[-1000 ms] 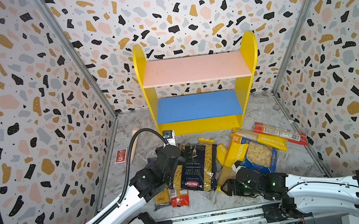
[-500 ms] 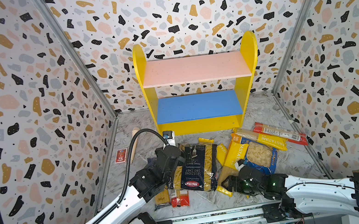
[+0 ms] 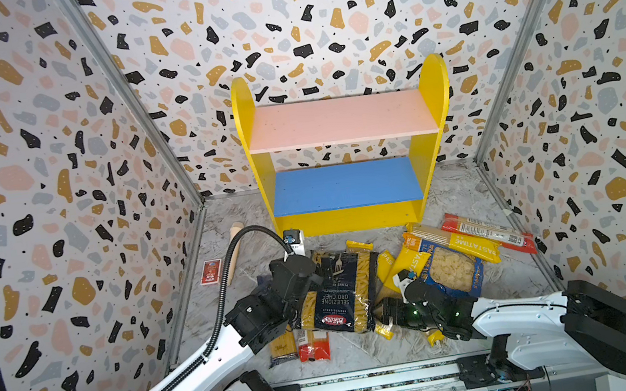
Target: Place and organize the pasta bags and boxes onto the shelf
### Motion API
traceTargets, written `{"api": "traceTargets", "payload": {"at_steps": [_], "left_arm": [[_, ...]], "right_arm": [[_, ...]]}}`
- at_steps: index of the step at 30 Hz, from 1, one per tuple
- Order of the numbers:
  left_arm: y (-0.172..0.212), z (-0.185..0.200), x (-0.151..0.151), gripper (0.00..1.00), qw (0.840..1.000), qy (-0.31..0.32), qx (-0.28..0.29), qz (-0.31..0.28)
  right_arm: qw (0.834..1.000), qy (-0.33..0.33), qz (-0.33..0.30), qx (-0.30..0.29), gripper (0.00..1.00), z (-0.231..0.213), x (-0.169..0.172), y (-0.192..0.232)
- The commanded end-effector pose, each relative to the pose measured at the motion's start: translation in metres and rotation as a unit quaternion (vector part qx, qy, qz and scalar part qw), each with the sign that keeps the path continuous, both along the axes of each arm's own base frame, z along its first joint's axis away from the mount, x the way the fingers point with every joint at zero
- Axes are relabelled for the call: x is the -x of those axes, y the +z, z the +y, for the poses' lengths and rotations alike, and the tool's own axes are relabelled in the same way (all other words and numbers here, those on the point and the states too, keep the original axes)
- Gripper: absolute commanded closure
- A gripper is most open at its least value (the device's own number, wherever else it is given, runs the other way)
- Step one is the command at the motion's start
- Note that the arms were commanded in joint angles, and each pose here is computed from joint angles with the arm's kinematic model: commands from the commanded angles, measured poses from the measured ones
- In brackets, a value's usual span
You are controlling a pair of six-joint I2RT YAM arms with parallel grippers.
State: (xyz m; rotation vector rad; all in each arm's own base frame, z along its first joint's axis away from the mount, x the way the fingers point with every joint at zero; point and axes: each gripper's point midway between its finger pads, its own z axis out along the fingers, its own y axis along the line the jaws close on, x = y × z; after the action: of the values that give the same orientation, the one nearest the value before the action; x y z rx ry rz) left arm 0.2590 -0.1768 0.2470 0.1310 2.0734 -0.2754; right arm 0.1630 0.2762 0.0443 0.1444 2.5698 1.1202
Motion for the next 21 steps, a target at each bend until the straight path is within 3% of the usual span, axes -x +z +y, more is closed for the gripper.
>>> {"api": "traceTargets", "payload": {"at_steps": [1,10,16,21], "left_arm": [[0.011,0.004,0.002,0.00,1.000,0.006,0.007,-0.012],[0.004,0.000,0.000,0.00,1.000,0.001,0.000,-0.004],[0.000,-0.004,-0.001,0.01,1.000,-0.004,0.000,0.001],[-0.002,-0.008,-0.003,0.00,1.000,-0.006,-0.003,0.006]], "right_arm": [[0.996,-0.008,0.059,0.073,0.11,-0.031,0.018,-0.053],[1.000,-0.021,0.017,0.010,0.19,-0.037,0.015,-0.035],[0.998,-0.042,-0.012,0.037,0.22,-0.060,0.010,-0.027],[0.998,-0.035,0.000,0.043,0.24,-0.064,0.003,-0.031]]}}
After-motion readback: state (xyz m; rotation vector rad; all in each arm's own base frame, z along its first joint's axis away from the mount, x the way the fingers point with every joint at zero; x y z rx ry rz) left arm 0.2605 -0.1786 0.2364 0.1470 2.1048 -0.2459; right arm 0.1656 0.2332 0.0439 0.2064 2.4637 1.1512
